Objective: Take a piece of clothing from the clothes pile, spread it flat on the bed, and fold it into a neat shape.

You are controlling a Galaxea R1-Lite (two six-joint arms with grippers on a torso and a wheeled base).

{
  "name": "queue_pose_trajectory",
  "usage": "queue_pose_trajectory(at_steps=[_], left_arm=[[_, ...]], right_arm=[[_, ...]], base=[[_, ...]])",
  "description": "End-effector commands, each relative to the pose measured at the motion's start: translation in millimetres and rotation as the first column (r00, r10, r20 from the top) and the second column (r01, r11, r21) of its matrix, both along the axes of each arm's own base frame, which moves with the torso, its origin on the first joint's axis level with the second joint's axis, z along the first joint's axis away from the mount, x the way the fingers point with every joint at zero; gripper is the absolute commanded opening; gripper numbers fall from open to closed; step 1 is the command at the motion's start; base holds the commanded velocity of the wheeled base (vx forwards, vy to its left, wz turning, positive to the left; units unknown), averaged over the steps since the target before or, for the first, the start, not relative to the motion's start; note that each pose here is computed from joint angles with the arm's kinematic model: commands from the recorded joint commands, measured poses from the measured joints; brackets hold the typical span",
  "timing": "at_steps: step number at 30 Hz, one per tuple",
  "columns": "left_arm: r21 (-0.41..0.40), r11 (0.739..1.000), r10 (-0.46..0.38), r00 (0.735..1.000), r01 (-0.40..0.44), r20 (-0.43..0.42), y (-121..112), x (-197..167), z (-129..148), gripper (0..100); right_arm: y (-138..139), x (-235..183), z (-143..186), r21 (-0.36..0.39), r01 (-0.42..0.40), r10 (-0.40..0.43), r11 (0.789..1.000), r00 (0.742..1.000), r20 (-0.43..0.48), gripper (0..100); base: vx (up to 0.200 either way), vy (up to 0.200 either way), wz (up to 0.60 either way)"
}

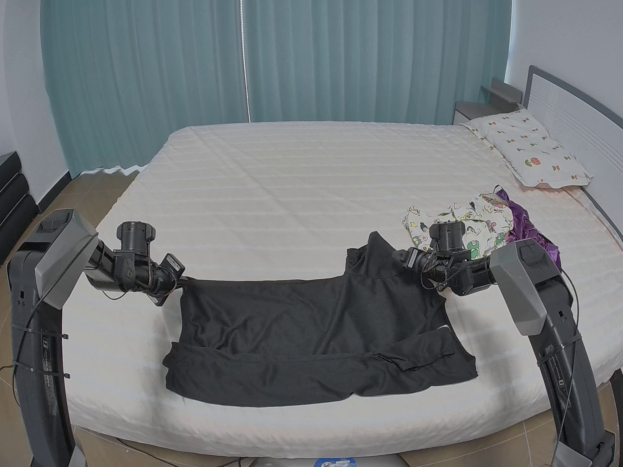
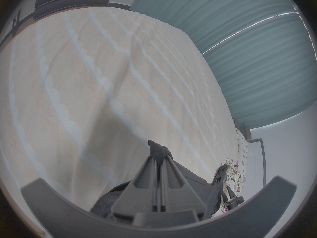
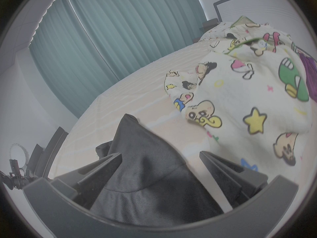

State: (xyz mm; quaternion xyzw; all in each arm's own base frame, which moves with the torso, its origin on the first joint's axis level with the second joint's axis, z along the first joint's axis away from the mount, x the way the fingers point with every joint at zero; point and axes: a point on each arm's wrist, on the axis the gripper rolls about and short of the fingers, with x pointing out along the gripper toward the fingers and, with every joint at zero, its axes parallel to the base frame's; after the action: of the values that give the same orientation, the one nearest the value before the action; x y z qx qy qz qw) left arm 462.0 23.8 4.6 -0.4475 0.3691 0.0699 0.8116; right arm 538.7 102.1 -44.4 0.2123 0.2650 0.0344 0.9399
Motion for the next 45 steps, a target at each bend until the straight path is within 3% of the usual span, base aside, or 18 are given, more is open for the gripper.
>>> queue_pose_trajectory(at_steps=[1, 7, 8, 18, 29, 36, 45], left_arm=[[0.000, 1.000, 0.001, 1.000, -0.001, 0.001, 0.1, 0.0, 0.3, 0], [0.000, 1.000, 0.001, 1.000, -0.001, 0.002, 0.1, 0.3, 0.6, 0], [0.000, 1.000, 0.001, 1.000, -0.001, 0.002, 0.1, 0.3, 0.6, 0], [0.000, 1.000, 0.001, 1.000, -0.001, 0.002, 0.1, 0.4, 0.0, 0], [-0.021, 0.999, 0.031, 0.998, -0.030, 0.049, 2.5, 3.7, 4.6, 0], [-0.066, 0.995, 0.081, 0.991, -0.074, 0.103, 9.8, -2.7, 22.6, 0], [-0.056, 0.995, 0.093, 0.987, -0.086, 0.134, 14.0, -5.5, 20.9, 0]], right_arm=[[5.1, -1.6, -17.4, -0.003, -0.009, 0.009, 1.000, 1.000, -0.025, 100], [2.7, -1.1, -20.1, -0.002, -0.004, 0.004, 1.000, 1.000, -0.023, 100], [1.9, -0.9, -19.9, -0.002, -0.003, 0.003, 1.000, 1.000, -0.022, 0], [-2.1, 1.7, -10.0, 0.010, 0.015, -0.015, 1.000, 1.000, 0.009, 0], [-7.8, 4.5, 8.5, 0.027, 0.122, -0.123, 0.992, 0.991, 0.047, 0], [1.0, 5.9, 8.6, 0.065, 0.115, -0.121, 0.991, 0.987, 0.109, 0], [7.1, 6.5, 11.2, 0.073, 0.100, -0.110, 0.992, 0.981, 0.157, 0]], base=[[0.000, 0.000, 0.00], [0.000, 0.000, 0.00], [0.000, 0.000, 0.00], [0.000, 0.000, 0.00], [0.000, 0.000, 0.00], [0.000, 0.000, 0.00], [0.000, 0.000, 0.00]])
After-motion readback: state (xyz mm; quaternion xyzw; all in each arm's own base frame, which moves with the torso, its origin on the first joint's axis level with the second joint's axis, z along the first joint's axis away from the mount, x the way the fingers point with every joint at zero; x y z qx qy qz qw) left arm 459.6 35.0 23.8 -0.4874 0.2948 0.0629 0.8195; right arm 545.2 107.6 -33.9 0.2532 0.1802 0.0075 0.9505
